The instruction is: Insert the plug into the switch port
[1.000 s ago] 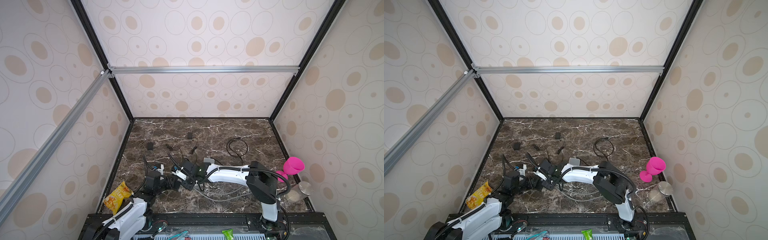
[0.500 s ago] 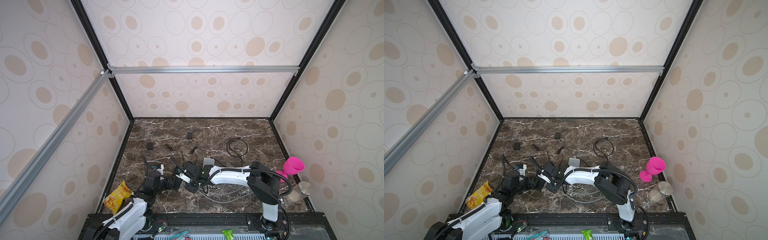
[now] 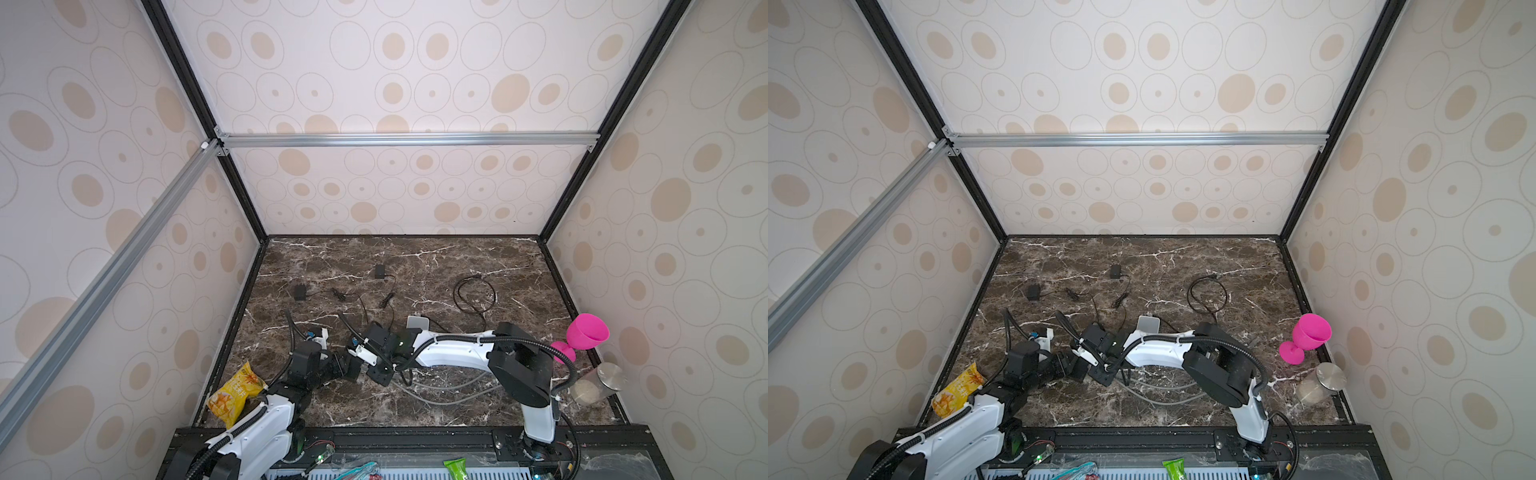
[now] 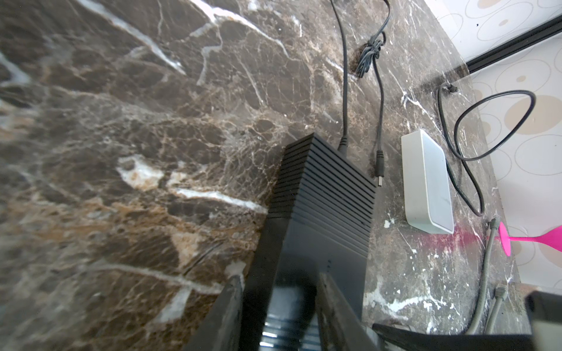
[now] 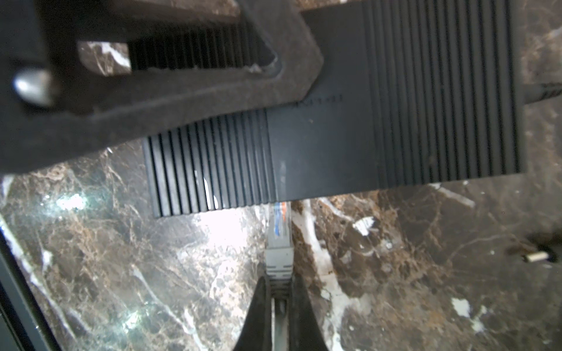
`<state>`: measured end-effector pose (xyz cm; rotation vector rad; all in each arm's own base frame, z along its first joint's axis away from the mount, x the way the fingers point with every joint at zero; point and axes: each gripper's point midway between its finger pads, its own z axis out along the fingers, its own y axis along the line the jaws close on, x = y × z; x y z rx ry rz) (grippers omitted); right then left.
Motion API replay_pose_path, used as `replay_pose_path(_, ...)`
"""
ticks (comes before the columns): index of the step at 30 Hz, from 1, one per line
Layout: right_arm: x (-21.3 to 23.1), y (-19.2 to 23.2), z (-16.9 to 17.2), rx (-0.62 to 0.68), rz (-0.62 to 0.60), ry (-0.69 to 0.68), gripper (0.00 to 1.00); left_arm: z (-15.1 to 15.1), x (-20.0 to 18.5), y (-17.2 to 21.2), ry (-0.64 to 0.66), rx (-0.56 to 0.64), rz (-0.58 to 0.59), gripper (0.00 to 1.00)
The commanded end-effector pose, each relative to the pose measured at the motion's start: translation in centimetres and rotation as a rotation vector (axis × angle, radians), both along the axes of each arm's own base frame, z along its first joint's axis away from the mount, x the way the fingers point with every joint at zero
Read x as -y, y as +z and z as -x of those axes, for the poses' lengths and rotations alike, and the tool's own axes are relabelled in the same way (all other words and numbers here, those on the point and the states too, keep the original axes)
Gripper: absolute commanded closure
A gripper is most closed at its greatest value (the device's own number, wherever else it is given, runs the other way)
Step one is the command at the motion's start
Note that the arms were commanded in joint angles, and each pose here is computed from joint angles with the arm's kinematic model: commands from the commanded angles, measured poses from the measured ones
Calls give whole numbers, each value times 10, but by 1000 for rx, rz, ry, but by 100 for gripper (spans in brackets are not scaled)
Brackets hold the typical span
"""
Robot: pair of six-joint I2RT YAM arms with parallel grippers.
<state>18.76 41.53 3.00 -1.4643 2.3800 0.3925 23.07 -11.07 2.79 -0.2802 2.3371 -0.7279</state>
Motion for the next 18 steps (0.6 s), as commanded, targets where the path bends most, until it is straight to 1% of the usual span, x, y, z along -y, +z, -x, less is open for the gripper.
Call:
replay_pose_path(1,-13,8,-6,15,-36,12,100,11,-2,-15,-17,-60,-29,60)
replay_pose_path(7,-17,11,-18,68,-27,1,100,12,0,-15,-28,-60,-23,60)
replay_pose_path(18,-39,18,-18,87,-88,73,100,12,3,-16,-45,-67,-13,60)
